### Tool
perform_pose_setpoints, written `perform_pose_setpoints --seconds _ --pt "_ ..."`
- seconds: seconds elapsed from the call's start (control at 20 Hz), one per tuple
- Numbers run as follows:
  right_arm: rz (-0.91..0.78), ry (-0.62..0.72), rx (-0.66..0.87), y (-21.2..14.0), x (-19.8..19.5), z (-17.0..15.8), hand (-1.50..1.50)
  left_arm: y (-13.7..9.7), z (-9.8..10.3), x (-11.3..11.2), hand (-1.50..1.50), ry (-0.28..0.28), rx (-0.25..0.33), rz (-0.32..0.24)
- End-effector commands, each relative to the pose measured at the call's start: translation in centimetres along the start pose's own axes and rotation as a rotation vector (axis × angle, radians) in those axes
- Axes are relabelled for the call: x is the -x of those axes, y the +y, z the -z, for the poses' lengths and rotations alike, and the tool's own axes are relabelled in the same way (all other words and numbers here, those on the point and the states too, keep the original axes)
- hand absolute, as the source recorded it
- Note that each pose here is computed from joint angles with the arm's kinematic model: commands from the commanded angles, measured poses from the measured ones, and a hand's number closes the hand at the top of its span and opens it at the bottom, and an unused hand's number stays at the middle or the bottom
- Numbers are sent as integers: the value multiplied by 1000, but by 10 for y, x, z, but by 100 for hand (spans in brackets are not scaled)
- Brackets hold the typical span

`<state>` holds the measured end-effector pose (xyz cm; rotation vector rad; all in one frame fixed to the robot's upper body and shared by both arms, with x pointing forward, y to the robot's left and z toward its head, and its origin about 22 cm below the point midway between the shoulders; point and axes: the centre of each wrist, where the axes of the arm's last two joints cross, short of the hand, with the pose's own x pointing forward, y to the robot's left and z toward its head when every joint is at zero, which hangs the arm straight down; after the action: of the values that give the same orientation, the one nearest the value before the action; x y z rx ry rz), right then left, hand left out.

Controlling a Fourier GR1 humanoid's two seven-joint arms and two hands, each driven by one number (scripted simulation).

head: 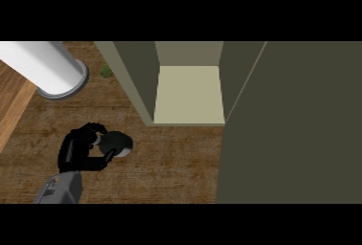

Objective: Pick up the wine, place it into the cabinet and close the cabinet

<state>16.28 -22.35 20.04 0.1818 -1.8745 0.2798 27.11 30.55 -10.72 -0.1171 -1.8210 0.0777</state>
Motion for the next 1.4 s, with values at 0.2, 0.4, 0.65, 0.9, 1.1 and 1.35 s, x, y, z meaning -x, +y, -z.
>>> perform_pose_setpoints --seconds 0.2,0.4,0.65,0.9,1.1,1.35 --pt "34 -73 -35 1 -23 -25 -150 5 -27 -29 150 -107 -75 133" --pt "51 -53 -17 16 -18 -10 -150 -14 -44 -48 150 -133 -29 7" --pt "20 -55 -32 0 -24 -25 -150 -44 -39 -89 150 -113 27 -53" --pt "38 -50 -20 9 -31 -17 -150 -60 -34 -129 150 -104 50 -21" --pt "47 -57 -28 0 -17 -21 -150 -110 -14 -149 150 -97 83 -32" --pt "37 -58 -41 -2 -14 -22 -150 -150 -2 -172 150 -67 154 -87"
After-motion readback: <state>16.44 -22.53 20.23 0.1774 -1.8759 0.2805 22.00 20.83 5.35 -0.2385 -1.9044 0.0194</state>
